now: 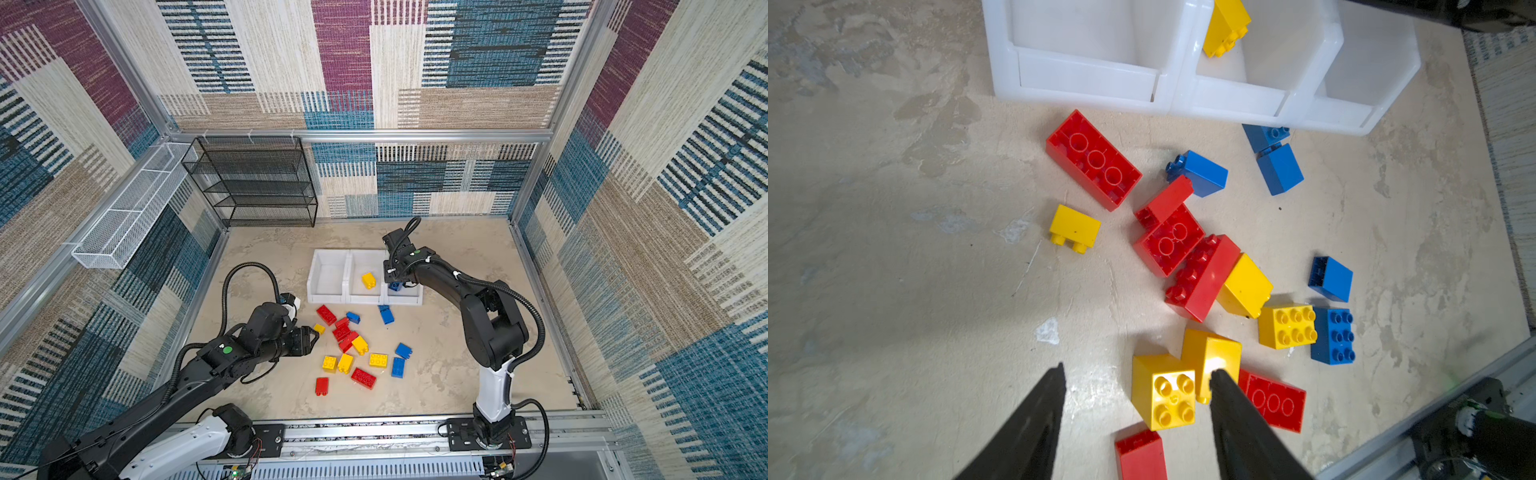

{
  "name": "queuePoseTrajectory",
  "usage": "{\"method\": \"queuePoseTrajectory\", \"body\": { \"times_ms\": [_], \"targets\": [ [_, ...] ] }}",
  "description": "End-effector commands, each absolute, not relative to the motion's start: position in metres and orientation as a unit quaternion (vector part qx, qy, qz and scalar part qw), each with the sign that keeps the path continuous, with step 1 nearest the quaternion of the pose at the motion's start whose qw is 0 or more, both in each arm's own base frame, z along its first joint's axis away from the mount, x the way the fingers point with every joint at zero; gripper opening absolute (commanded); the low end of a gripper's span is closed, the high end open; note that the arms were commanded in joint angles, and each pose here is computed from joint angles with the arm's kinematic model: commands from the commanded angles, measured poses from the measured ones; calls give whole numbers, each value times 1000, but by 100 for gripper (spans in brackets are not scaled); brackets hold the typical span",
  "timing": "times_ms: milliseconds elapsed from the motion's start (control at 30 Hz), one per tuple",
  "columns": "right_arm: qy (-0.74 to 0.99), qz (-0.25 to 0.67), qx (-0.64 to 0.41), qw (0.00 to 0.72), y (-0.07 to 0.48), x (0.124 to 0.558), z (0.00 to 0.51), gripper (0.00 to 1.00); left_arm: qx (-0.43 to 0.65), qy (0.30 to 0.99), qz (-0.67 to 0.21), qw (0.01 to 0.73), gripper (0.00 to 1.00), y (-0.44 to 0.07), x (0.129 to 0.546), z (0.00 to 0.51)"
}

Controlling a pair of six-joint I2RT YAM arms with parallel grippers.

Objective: Sort the legos into containers by color
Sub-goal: 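Carry the blue brick into the compartment holding the other blue brick and release it, then grasp a yellow brick with the left gripper while the right gripper hovers over the bin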

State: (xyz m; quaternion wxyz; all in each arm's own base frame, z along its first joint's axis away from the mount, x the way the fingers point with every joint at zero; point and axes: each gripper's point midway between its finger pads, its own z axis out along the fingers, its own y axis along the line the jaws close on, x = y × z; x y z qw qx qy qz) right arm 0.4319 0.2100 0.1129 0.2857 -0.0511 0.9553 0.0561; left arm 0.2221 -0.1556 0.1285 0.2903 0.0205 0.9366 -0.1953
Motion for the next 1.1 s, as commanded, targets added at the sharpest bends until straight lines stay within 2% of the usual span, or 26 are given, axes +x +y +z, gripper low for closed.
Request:
{"method": "queuePoseTrajectory", "body": {
  "times_ms": [0, 367, 767, 1067],
  "targets": [
    [950, 58, -44, 303, 209, 435, 126, 60, 13, 938, -195, 287, 59, -154, 221, 127],
    [945, 81, -35, 316, 203, 416, 147, 61, 16, 939, -205, 275, 60, -157, 217, 124],
    [949, 82, -22, 303, 180, 372, 141, 62, 52, 950, -202, 231, 62, -172, 199, 101],
    [950, 86, -13, 301, 173, 359, 140, 62, 93, 955, -194, 202, 62, -194, 188, 85]
  ]
}}
